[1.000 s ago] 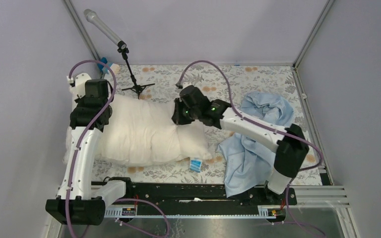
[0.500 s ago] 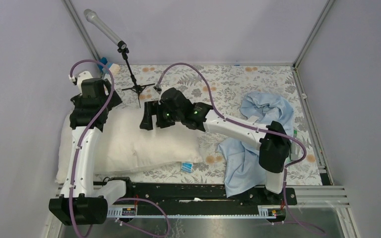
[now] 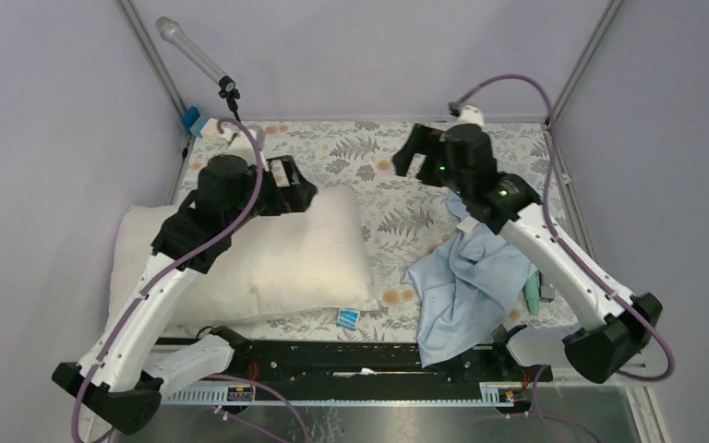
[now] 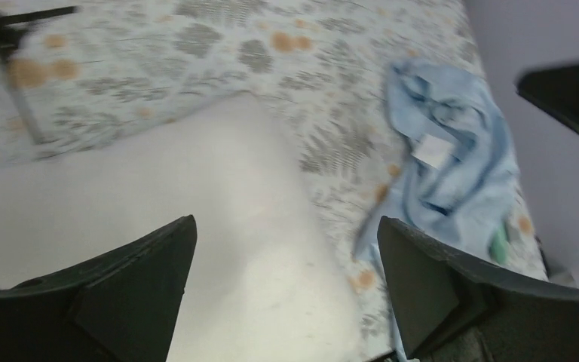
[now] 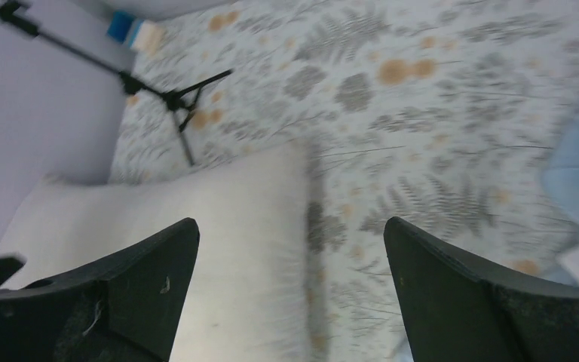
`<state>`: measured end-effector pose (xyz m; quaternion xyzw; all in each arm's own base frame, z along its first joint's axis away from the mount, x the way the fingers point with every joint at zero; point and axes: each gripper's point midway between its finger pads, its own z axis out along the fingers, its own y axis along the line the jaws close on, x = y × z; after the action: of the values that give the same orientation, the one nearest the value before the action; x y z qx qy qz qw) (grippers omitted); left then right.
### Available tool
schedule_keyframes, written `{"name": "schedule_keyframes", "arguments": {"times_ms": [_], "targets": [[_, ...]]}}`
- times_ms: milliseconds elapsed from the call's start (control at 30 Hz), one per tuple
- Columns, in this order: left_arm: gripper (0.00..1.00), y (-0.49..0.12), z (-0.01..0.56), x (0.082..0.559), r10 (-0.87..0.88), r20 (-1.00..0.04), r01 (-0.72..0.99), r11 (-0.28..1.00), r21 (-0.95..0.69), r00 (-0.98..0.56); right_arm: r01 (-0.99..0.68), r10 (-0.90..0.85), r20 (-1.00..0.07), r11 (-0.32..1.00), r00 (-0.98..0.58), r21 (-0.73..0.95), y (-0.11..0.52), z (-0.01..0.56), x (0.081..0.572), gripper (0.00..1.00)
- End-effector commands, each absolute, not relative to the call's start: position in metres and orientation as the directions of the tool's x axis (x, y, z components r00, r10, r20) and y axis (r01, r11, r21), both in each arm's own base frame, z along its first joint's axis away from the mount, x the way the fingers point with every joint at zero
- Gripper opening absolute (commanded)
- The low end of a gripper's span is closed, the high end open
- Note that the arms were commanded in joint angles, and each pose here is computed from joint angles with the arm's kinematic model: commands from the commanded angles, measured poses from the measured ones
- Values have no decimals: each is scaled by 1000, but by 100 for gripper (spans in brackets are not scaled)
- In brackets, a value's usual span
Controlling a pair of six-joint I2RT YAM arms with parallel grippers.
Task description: Put the pillow into the pillowcase
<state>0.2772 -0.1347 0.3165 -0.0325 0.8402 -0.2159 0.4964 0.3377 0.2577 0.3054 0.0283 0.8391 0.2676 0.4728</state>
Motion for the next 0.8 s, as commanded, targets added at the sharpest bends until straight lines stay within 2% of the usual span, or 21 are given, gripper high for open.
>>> {"name": "schedule_keyframes", "arguments": {"times_ms": [0,133,300,567,767], "targets": [[99,-203,328,272,-247,-832,315,842,-438,-496,30,307,-801,940,-514,341,155,273,352,99],[99,-268,292,261,-144,-813,404,810,-424,-565,161,350,-788,936,-507,313,98,251,378,100],[99,-327,249,255,-71,-751,455,757,-469,-656,239,316,-791,946,-524,220,67,230,417,98],[99,-351,203,257,7,-685,452,756,-473,-729,301,221,-743,953,-632,28,47,160,480,95],[99,-377,174,253,96,-644,486,743,-461,-759,350,178,-705,931,-686,-106,26,127,499,97]]}}
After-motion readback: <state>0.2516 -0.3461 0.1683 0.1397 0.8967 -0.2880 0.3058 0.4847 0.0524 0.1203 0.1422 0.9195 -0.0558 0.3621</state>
